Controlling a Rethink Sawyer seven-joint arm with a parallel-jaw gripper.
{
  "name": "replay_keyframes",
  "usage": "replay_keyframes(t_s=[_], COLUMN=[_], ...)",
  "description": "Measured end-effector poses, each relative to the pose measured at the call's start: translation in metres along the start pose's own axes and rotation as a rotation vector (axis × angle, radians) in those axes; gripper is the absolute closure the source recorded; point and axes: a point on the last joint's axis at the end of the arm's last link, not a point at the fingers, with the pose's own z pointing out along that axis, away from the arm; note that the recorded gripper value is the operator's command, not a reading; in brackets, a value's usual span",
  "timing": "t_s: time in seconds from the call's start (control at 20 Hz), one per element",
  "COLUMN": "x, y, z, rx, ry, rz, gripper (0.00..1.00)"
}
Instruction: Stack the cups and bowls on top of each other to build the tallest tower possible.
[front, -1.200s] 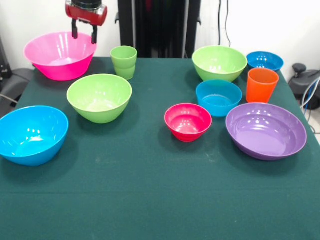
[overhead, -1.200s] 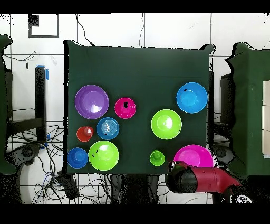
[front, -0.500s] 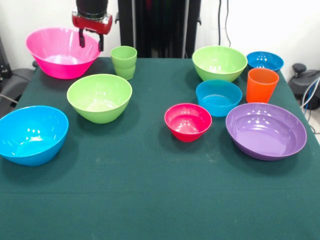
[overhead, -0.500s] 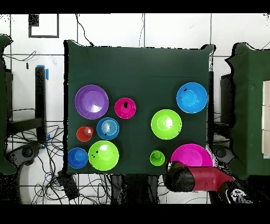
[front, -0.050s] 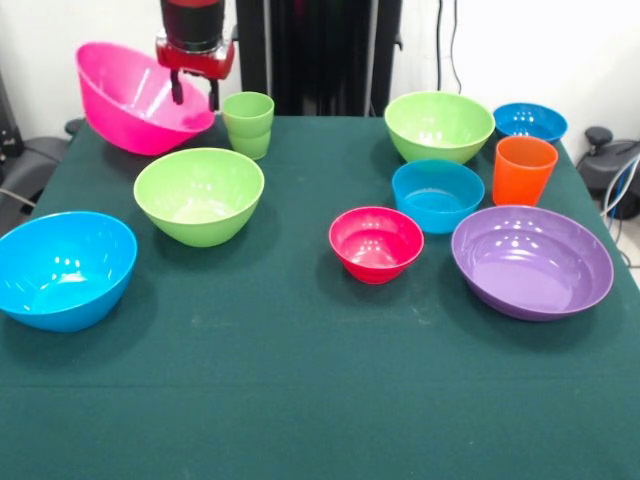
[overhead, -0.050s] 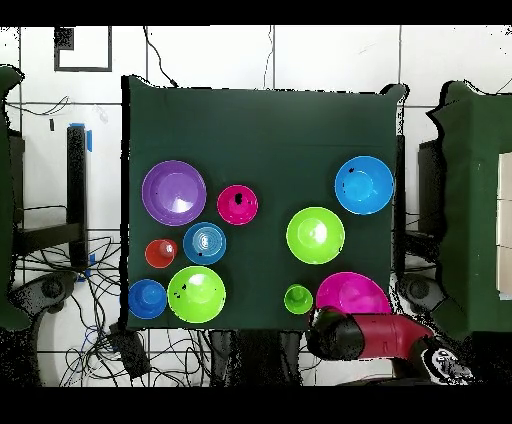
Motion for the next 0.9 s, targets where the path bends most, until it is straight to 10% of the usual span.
replay_keyframes(t_s=[0.45, 0.9], x=[-0.002, -0.026], y=[-0.001, -0.028], z=[0.003, -0.043], rx=[-0.001, 0.072], ry=[0.001, -0.064], rz=[0.003, 0.055], gripper=[0.0, 0.0])
